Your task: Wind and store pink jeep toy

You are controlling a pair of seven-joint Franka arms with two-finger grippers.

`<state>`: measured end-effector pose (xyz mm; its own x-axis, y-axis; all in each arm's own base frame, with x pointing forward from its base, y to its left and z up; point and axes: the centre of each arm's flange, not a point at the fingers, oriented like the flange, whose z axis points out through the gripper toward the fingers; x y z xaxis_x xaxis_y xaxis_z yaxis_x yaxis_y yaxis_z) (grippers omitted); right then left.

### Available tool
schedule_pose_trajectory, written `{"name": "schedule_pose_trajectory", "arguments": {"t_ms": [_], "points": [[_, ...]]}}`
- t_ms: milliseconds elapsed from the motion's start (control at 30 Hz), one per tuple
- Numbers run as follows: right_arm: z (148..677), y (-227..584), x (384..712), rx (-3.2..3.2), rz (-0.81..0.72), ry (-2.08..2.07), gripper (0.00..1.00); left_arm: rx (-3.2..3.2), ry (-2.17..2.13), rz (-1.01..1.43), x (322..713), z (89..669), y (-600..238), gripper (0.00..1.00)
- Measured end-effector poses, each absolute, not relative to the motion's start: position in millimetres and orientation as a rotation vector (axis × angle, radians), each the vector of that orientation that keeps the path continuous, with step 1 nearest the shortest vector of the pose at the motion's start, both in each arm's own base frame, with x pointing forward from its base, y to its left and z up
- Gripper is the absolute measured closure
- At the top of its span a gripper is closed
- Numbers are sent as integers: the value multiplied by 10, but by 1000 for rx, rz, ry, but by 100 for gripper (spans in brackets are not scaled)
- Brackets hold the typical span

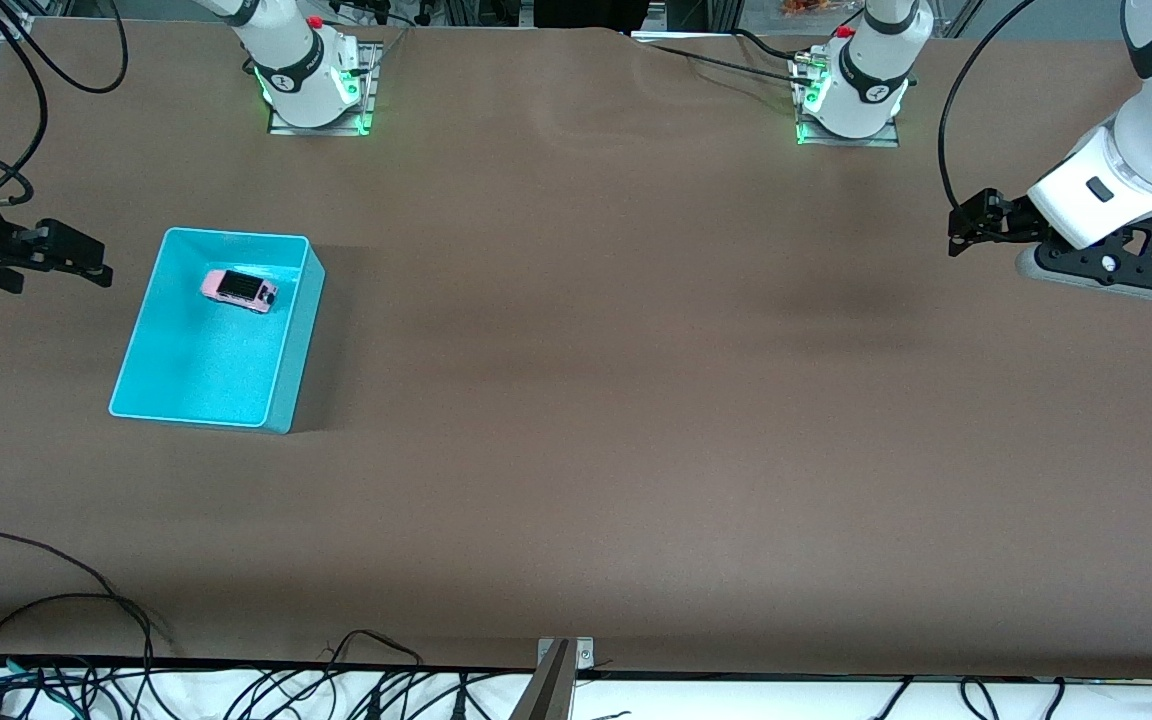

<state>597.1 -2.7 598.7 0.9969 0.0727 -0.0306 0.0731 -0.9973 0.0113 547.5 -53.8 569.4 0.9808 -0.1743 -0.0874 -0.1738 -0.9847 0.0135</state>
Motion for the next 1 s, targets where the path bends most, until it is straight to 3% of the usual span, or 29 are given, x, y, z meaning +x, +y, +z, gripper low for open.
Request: {"name": "schedule_pose_trajectory", "arguments": {"t_ms": [267,634,1002], "points": [[6130,-68,5835,3133,-39,93,0,3121,-274,-138,5475,5694,-538,0],[6199,-246,5311,3161,-30,104,0,3121,-274,-139,5475,5694,-538,0],[6218,137,5312,3110,12,213,0,3121,-274,-139,5475,5694,-538,0]]}}
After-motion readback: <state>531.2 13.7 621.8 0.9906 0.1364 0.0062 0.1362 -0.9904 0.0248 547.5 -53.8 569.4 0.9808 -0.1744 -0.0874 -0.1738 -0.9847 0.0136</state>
